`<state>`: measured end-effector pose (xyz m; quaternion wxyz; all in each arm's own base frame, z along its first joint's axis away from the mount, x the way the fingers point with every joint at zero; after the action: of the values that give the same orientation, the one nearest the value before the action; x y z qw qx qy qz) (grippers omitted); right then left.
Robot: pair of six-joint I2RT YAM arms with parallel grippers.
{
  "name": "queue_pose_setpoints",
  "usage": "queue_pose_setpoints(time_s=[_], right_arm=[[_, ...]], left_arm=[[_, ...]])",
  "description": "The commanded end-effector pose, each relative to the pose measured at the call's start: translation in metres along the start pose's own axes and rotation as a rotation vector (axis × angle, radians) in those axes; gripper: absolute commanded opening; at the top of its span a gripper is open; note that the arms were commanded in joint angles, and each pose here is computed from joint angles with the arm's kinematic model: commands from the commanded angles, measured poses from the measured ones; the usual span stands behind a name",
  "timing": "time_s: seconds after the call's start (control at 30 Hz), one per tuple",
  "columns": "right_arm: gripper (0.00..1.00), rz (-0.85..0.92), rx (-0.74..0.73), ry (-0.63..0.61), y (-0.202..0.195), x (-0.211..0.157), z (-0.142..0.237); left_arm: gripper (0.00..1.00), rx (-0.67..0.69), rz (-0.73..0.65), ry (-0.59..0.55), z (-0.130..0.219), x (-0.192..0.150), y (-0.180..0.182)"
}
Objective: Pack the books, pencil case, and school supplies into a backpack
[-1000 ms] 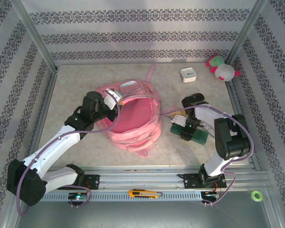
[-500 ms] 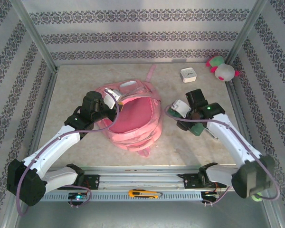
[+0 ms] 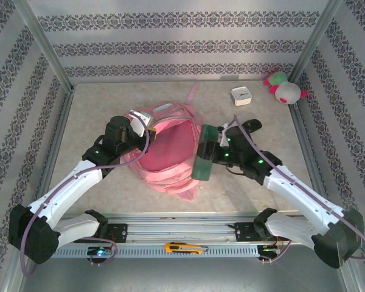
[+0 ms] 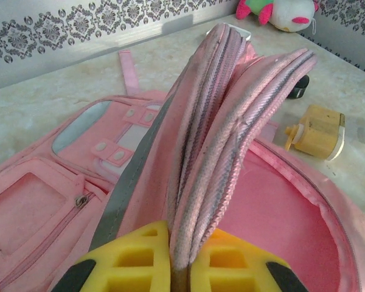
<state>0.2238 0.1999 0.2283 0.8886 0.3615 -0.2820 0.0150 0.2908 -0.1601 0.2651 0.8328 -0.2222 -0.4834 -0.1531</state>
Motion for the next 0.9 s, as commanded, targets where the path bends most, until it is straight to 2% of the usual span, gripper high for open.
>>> queue_pose_setpoints(time_s=[0.0,0.2,0.43,0.5,0.6,0.87], right_arm=[[0.45,-0.218,0.212,-0.151,0.043,0.028,-0.011],[0.46,-0.352,0.264,-0.174,0.058,0.026,-0.054],[0.48,-0.498,0.213,-0.21,0.046,0.02,-0.095],[0.56,-0.52,0.188,-0.232,0.04,0.02,-0.1],[0.78,-0.518,0.175,-0.23,0.039,0.022,-0.103],[0.85,-0.496,0.158,-0.196,0.035,0.01,-0.098]], left_arm=[[0.0,-0.062,0.057,-0.174,0.017,0.044,-0.012],[0.0,-0.085,0.077,-0.182,0.016,0.046,-0.014],[0.0,-0.143,0.101,-0.216,0.02,0.054,-0.022],[0.0,-0.158,0.104,-0.225,0.022,0.057,-0.024],[0.0,-0.164,0.102,-0.229,0.023,0.058,-0.025],[0.0,-0.159,0.098,-0.231,0.024,0.059,-0.025]])
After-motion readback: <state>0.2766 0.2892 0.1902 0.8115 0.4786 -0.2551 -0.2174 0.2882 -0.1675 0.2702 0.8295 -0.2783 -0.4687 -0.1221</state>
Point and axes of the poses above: each hand's point on the last joint's axis, 136 mm out from that joint toward the fingers, its own z axis back along the fingers, its own y axis along the line the jaws close on, x = y × z, the point moved 5 cm from there along z, back along the fingers, and after that the axes turned 9 degrees about z, right-handed, at the moved point
